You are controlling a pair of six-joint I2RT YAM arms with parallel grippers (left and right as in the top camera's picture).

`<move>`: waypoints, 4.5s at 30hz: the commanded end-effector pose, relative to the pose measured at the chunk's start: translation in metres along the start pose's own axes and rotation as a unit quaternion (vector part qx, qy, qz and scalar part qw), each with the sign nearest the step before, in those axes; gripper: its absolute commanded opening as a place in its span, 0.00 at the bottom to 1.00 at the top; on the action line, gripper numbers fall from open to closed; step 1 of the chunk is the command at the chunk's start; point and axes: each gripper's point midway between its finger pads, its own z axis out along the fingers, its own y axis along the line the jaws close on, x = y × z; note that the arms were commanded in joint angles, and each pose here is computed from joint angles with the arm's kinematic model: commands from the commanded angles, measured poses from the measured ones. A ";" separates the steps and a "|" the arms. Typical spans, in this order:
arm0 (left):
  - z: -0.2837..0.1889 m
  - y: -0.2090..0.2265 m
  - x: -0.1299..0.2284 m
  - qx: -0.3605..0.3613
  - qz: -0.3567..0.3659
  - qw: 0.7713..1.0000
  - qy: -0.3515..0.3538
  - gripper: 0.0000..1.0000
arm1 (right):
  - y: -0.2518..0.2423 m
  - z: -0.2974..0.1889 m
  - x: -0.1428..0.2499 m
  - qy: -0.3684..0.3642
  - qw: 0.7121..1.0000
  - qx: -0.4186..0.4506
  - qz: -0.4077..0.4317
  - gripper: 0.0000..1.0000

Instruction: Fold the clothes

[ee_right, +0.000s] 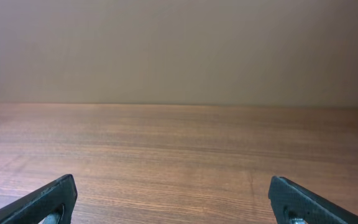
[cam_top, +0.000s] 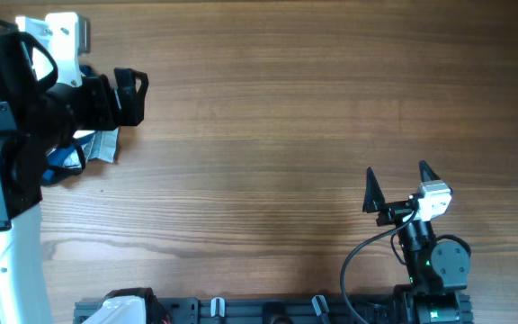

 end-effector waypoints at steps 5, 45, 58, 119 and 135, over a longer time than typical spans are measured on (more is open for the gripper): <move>0.000 -0.001 -0.001 -0.001 0.014 1.000 -0.002 1.00 | 0.001 0.000 0.001 0.002 1.000 -0.004 -0.006 1.00; -0.002 -0.005 0.106 0.035 0.055 0.948 -0.311 1.00 | 0.001 0.000 0.001 0.002 1.000 -0.004 -0.006 1.00; 0.040 0.010 0.163 0.049 0.054 0.906 -0.417 1.00 | 0.001 0.000 0.001 0.002 1.000 -0.004 -0.006 1.00; 0.096 0.028 0.213 0.032 0.031 0.948 -0.315 1.00 | 0.001 0.001 0.002 0.003 1.000 -0.004 -0.006 1.00; 0.096 0.028 0.213 0.032 0.031 0.948 -0.315 1.00 | 0.001 0.001 0.002 0.003 1.000 -0.004 -0.006 1.00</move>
